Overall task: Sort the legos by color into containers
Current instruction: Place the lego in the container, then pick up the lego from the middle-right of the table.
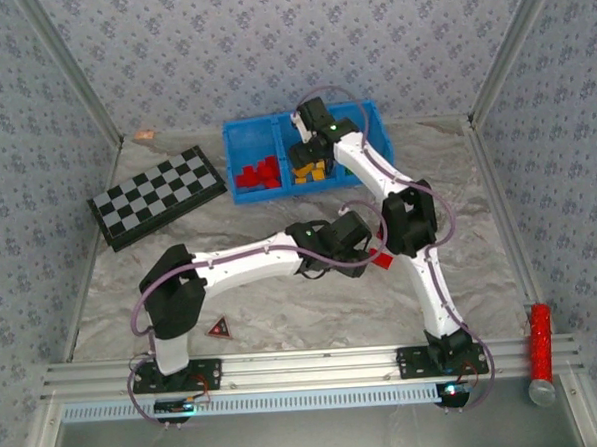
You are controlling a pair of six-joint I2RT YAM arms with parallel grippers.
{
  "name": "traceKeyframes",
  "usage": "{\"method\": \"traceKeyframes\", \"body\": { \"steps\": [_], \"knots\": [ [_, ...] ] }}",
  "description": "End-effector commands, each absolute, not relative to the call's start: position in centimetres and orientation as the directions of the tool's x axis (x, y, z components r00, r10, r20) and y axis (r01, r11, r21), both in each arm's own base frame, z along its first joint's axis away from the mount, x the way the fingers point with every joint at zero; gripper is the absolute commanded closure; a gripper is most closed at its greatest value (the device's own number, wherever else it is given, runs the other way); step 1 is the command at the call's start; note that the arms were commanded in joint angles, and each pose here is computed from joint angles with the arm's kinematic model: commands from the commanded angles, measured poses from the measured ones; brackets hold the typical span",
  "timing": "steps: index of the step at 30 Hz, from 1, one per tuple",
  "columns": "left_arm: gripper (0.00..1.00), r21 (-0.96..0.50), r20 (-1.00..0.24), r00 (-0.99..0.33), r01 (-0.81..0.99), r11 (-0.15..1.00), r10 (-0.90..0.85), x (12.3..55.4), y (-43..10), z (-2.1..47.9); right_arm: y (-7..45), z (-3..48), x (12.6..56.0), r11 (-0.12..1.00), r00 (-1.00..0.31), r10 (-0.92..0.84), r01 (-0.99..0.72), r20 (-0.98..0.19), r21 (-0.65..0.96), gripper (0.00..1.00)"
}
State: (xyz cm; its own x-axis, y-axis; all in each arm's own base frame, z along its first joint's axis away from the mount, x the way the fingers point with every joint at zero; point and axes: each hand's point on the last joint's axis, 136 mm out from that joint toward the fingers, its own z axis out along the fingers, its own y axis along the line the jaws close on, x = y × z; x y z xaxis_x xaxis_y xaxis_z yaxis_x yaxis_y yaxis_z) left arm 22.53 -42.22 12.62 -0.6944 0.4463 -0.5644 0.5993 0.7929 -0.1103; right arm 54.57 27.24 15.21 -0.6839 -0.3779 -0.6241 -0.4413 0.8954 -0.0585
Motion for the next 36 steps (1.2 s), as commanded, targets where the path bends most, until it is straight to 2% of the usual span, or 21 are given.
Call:
{"method": "traceKeyframes", "body": {
  "steps": [1,11,17,24,29,36],
  "knots": [
    [0.28,-0.086,-0.614,-0.631,0.651,0.754,0.474,22.6,-43.6,12.7,27.6,22.2,53.3,0.879,-0.618,-0.352,-0.477,-0.703,-0.020,0.22],
    [0.28,-0.057,-0.641,-0.583,0.684,0.727,0.499,24.0,-46.8,11.6,24.9,31.3,50.0,0.881,-0.546,-0.286,-0.472,-0.788,0.008,0.19],
    [0.28,-0.071,-0.658,-0.571,0.697,0.714,0.492,24.9,-49.5,11.3,22.7,35.8,46.3,0.881,-0.487,-0.269,-0.473,-0.831,-0.007,0.09],
    [0.28,-0.062,-0.660,-0.560,0.705,0.706,0.501,26.0,-52.0,9.9,20.7,36.9,42.2,0.885,-0.505,-0.252,-0.464,-0.825,0.014,0.07],
    [0.29,-0.006,-0.656,-0.576,0.650,0.760,0.487,27.9,-52.3,8.3,19.1,37.1,39.7,0.900,-0.506,-0.208,-0.435,-0.837,0.039,0.03],
    [0.30,0.016,-0.664,-0.575,0.628,0.778,0.478,29.8,-53.7,7.1,16.7,36.1,36.5,0.919,-0.503,-0.136,-0.386,-0.853,0.082,0.01]
  ]
}}
